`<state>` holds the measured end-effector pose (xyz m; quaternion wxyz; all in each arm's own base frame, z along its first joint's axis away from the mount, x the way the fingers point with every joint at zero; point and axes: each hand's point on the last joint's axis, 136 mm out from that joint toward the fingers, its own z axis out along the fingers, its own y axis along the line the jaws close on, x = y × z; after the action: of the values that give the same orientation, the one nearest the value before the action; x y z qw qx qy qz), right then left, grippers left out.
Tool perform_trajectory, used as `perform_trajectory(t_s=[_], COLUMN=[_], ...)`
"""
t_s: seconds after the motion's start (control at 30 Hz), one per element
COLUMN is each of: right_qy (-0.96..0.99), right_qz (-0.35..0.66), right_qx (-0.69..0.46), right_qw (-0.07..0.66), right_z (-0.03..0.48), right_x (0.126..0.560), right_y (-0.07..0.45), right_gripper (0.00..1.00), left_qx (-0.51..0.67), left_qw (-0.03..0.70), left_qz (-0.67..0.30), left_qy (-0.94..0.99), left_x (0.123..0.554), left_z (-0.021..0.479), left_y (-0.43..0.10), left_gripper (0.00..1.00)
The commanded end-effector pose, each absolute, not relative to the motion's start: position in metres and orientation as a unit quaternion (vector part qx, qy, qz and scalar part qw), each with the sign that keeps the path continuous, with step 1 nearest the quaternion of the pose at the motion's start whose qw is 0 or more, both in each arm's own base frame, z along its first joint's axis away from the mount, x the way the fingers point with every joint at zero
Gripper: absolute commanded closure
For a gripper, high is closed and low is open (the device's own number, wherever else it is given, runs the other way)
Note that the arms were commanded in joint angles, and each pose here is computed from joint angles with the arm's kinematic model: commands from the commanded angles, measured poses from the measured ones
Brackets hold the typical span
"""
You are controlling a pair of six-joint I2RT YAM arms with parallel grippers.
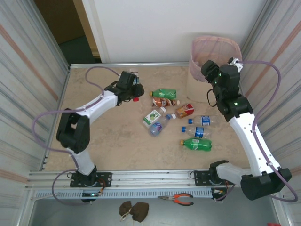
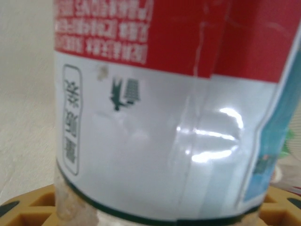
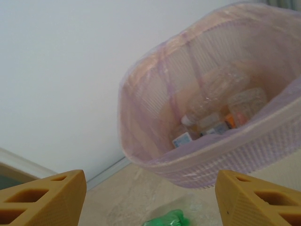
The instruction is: Put the plastic bottles in the bin
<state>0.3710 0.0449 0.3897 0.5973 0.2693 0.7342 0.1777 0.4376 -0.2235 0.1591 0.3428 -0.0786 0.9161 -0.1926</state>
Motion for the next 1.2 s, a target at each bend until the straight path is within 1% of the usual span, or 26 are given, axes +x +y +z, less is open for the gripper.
perform_trajectory(t_s=[0.0, 0.03, 0.07, 0.13, 0.3, 0.4, 0.43, 0.53, 0.63, 0.83, 0.93, 1.0, 1.17], right_qy=[0.713, 0.712, 0.713, 0.711, 0.693, 0.676, 0.67, 0.652, 0.621, 0.568, 0.55, 0.544, 0.533], right_qz=[0.221, 0.229, 0.238, 0.258, 0.32, 0.349, 0.357, 0.38, 0.403, 0.447, 0.462, 0.471, 0.494], right_qx=[0.204, 0.186, 0.169, 0.13, -0.001, -0.076, -0.099, -0.169, -0.234, -0.351, -0.376, -0.383, -0.391], right_qw=[0.634, 0.637, 0.638, 0.642, 0.646, 0.644, 0.643, 0.634, 0.63, 0.596, 0.586, 0.58, 0.564], right_z=[0.421, 0.425, 0.426, 0.433, 0.449, 0.459, 0.462, 0.469, 0.478, 0.488, 0.496, 0.501, 0.515], right_x=[0.369, 0.369, 0.369, 0.367, 0.351, 0.337, 0.331, 0.314, 0.293, 0.249, 0.238, 0.236, 0.236], right_y=[0.061, 0.066, 0.072, 0.084, 0.123, 0.144, 0.15, 0.168, 0.184, 0.219, 0.232, 0.238, 0.253], right_gripper=[0.28, 0.28, 0.28, 0.28, 0.28, 0.27, 0.26, 0.25, 0.24, 0.16, 0.13, 0.1, 0.08], left_qx=[-0.005, 0.007, 0.019, 0.048, 0.085, 0.126, 0.144, 0.196, 0.25, 0.36, 0.387, 0.397, 0.412], left_qw=[0.427, 0.438, 0.448, 0.468, 0.517, 0.538, 0.544, 0.559, 0.56, 0.541, 0.535, 0.532, 0.529], left_qz=[-0.258, -0.274, -0.289, -0.316, -0.343, -0.357, -0.366, -0.396, -0.428, -0.485, -0.498, -0.504, -0.509], left_qy=[0.866, 0.856, 0.846, 0.824, 0.78, 0.753, 0.742, 0.701, 0.663, 0.585, 0.562, 0.553, 0.54], left_x=[0.437, 0.432, 0.427, 0.416, 0.39, 0.372, 0.364, 0.341, 0.317, 0.272, 0.258, 0.251, 0.24], left_z=[0.212, 0.222, 0.233, 0.254, 0.298, 0.32, 0.328, 0.348, 0.364, 0.388, 0.395, 0.399, 0.402], left_y=[-0.243, -0.246, -0.248, -0.253, -0.25, -0.251, -0.253, -0.26, -0.27, -0.287, -0.292, -0.294, -0.299], left_gripper=[0.45, 0.45, 0.48, 0.51, 0.52, 0.53, 0.55, 0.54, 0.48, 0.48, 0.48, 0.47, 0.46])
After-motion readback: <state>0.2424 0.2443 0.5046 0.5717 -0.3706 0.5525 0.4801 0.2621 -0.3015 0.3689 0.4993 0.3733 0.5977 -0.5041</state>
